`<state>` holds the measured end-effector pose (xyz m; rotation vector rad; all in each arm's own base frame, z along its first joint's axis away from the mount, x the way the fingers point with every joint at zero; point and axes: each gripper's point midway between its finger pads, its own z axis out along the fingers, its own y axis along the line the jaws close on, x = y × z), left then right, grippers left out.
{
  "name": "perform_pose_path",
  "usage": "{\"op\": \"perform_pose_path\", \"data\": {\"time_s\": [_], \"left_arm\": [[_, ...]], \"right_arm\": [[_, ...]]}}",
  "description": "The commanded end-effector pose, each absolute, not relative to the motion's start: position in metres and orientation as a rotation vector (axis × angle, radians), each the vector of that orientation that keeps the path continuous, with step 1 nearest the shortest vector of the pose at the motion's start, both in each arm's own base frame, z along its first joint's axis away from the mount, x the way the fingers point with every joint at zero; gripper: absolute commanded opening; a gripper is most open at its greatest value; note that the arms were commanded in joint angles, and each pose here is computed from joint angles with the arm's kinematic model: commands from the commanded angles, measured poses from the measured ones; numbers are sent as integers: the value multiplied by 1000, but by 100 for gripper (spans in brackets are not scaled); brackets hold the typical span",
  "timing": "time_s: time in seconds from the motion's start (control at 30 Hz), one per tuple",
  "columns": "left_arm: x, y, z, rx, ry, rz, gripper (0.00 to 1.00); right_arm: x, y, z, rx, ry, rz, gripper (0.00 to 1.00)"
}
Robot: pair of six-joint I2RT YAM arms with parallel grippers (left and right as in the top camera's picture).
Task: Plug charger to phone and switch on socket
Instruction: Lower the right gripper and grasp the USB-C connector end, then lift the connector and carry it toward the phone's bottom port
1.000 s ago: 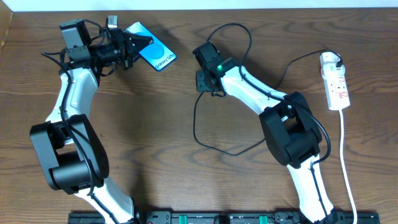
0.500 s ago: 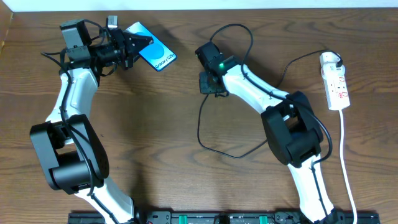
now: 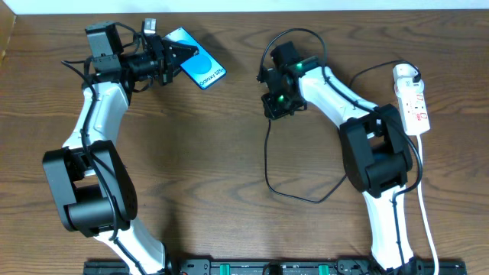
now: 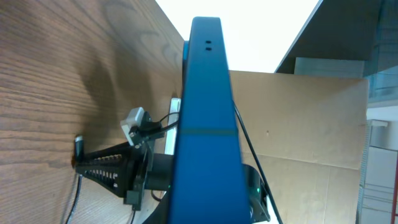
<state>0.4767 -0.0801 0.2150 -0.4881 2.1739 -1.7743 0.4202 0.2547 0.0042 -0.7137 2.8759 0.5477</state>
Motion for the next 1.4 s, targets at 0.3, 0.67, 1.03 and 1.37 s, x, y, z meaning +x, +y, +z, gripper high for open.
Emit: {"op": "perform_pose_path", "data": {"time_s": [0.3,0.67,1.03,1.37], "left_arm": [[471,-83,229,-429,2157,-1810,7],[471,-83,229,-429,2157,-1810,8],[471,-83,229,-429,2157,-1810,8],[471,-83,229,-429,2157,-1810,7]], "right_arm": [[410,244,-18,-33,3093,476,26],[394,242,-42,139,3143,356,25],[396,241,-45,122,3103,220,21],[395,242,-46,101,3093,188,1]]}}
